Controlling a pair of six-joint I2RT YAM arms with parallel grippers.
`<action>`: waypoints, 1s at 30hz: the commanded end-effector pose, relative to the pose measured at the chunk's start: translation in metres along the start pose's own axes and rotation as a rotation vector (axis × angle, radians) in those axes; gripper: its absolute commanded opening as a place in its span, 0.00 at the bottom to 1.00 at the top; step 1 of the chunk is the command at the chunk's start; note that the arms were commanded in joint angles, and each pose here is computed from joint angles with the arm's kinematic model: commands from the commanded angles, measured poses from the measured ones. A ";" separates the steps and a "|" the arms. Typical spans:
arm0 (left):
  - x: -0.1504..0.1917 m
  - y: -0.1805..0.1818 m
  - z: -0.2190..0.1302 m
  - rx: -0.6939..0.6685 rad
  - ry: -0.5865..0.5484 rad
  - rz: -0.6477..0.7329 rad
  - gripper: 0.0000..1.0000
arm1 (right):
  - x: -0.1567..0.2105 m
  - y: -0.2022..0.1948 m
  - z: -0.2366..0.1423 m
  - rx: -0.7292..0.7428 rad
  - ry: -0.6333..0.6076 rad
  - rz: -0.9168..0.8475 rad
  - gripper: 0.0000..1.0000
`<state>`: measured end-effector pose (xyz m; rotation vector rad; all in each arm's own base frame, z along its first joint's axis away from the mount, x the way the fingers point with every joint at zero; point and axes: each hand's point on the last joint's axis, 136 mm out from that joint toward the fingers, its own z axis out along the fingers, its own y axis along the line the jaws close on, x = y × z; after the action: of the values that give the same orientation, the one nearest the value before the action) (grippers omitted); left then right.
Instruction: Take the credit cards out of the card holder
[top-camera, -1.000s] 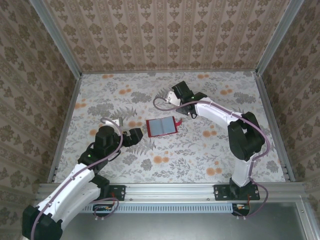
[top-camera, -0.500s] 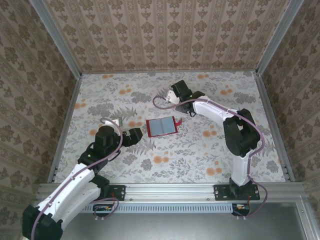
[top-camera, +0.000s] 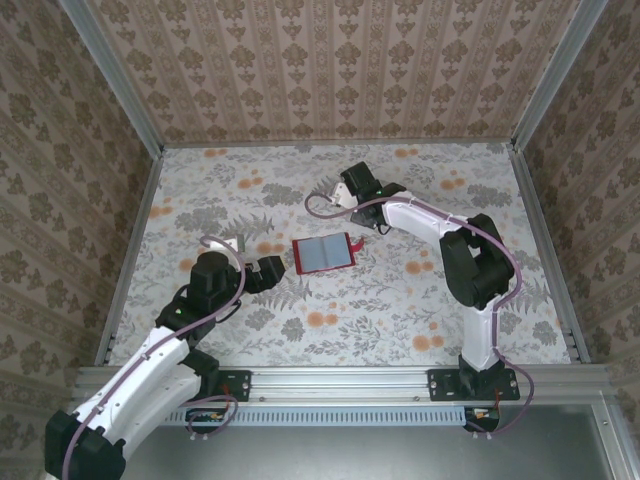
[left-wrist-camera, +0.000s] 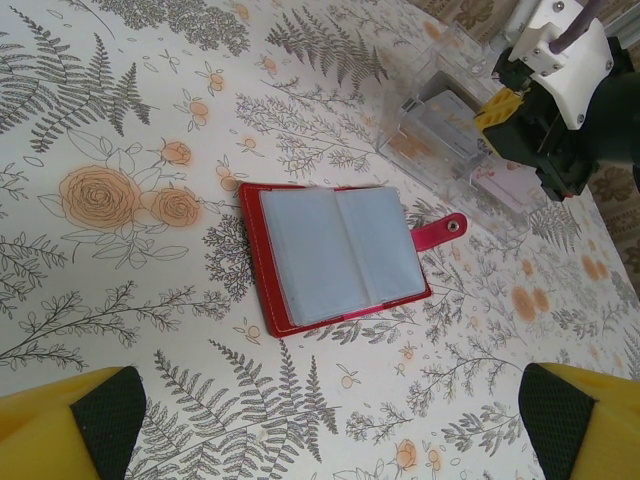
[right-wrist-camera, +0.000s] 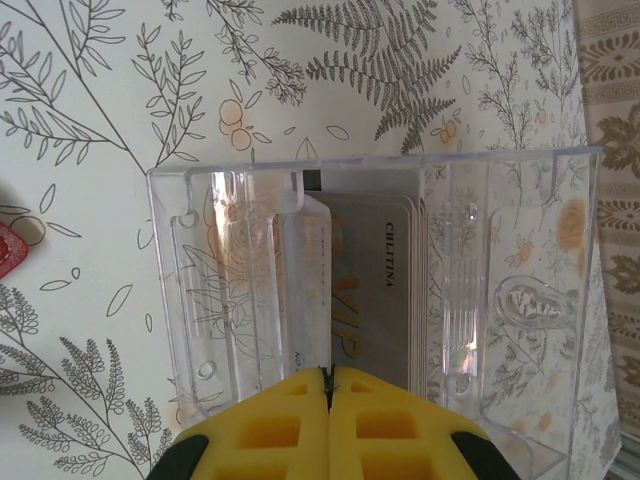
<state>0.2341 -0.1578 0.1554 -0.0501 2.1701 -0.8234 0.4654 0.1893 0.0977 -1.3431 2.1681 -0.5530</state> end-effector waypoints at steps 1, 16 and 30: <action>0.001 0.007 -0.001 -0.023 -0.004 -0.002 1.00 | 0.010 -0.001 0.010 -0.001 0.048 0.026 0.00; 0.001 0.008 -0.001 -0.024 -0.006 -0.001 1.00 | 0.013 -0.031 0.007 0.097 0.055 0.108 0.42; 0.001 0.008 -0.001 -0.027 -0.004 -0.004 0.99 | 0.020 -0.050 0.007 0.173 0.073 0.172 0.33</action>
<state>0.2349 -0.1563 0.1547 -0.0567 2.1705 -0.8191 0.4908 0.1540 0.1096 -1.1165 2.2029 -0.6966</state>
